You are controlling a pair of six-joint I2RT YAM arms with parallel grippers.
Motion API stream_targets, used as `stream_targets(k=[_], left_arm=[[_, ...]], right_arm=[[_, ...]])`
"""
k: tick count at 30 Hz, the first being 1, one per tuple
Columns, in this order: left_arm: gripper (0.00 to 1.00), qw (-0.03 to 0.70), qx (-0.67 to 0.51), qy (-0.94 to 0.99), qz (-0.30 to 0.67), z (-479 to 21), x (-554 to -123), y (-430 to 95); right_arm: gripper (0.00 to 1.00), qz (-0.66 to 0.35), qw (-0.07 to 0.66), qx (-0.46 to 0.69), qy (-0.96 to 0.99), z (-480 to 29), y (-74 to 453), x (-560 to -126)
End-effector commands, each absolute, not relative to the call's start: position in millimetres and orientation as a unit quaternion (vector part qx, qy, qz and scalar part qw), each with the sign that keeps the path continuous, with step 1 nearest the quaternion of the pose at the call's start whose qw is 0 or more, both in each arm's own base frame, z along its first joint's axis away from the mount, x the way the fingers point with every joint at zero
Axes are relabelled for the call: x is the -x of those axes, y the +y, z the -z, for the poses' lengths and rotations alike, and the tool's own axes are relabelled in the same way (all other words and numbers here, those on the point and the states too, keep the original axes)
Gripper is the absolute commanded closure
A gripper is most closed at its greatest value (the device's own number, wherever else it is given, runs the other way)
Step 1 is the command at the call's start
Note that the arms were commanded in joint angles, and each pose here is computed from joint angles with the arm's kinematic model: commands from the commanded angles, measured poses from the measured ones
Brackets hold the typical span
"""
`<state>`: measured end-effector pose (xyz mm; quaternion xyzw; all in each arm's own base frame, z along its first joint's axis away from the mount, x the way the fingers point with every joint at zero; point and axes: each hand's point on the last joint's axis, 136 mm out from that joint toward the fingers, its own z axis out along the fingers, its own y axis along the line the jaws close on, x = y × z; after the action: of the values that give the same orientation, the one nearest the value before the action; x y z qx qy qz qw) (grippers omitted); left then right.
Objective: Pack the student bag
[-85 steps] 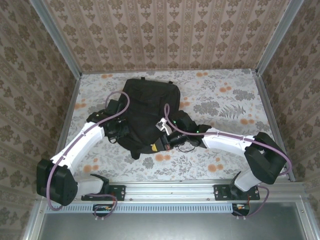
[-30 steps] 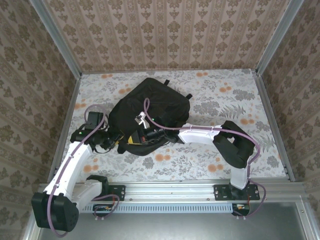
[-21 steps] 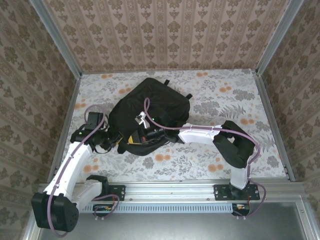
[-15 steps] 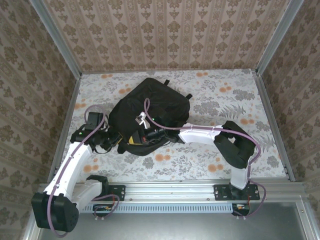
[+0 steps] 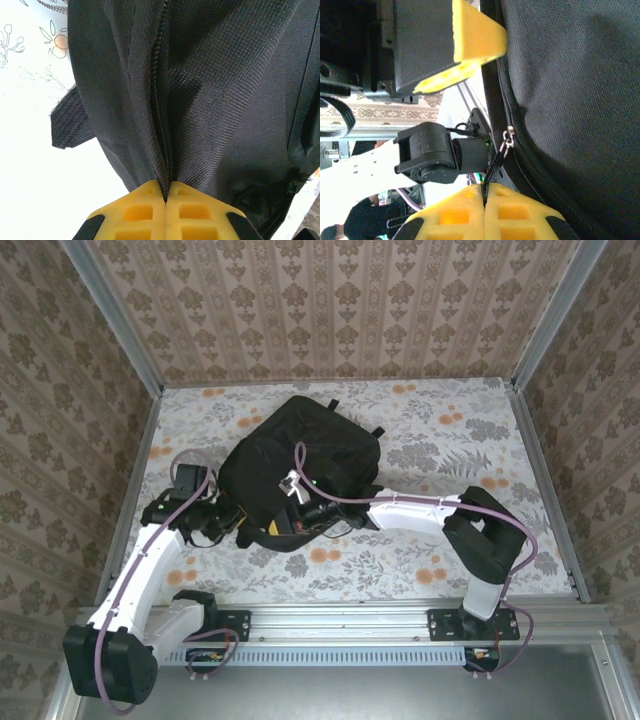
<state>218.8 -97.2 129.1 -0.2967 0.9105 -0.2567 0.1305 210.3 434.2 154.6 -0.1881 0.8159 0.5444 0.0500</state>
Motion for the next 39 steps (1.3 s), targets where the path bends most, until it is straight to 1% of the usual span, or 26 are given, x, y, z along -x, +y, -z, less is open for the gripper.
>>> stream_targets(k=[1,18,24,25,26,28,29,30,32,36,39], left_arm=[[1.00,0.144,0.298,0.915,0.232,-124,-220,-85],[1.00,0.150,0.297,0.916,0.225,-125,-220,-78],[1.00,0.167,0.284,0.920,0.215,-131,-231,-72],[0.96,0.165,0.282,0.921,0.213,-132,-234,-71],[0.88,0.163,0.283,0.921,0.212,-133,-237,-69],[0.68,0.154,0.287,0.920,0.219,-134,-240,-69],[0.60,0.150,0.285,0.920,0.224,-136,-239,-71],[0.57,0.146,0.287,0.919,0.228,-137,-238,-72],[0.54,0.138,0.291,0.913,0.251,-140,-233,-79],[0.52,0.103,0.310,0.895,0.303,-136,-212,-99],[0.52,0.092,0.315,0.890,0.317,-135,-199,-110]], right_arm=[[1.00,-0.559,0.046,0.224,0.797,-178,424,-193],[1.00,-0.520,0.059,0.222,0.823,-166,380,-200],[1.00,-0.528,0.063,0.219,0.818,-174,389,-205],[1.00,-0.532,0.060,0.217,0.817,-176,393,-206],[1.00,-0.536,0.057,0.214,0.815,-177,399,-208],[1.00,-0.540,0.054,0.210,0.813,-180,409,-210],[1.00,-0.543,0.053,0.206,0.813,-180,414,-212],[1.00,-0.544,0.052,0.198,0.814,-180,417,-215],[1.00,-0.545,0.054,0.183,0.816,-179,423,-223],[1.00,-0.544,0.051,0.173,0.820,-173,427,-228],[1.00,-0.545,0.052,0.172,0.819,-172,427,-228]])
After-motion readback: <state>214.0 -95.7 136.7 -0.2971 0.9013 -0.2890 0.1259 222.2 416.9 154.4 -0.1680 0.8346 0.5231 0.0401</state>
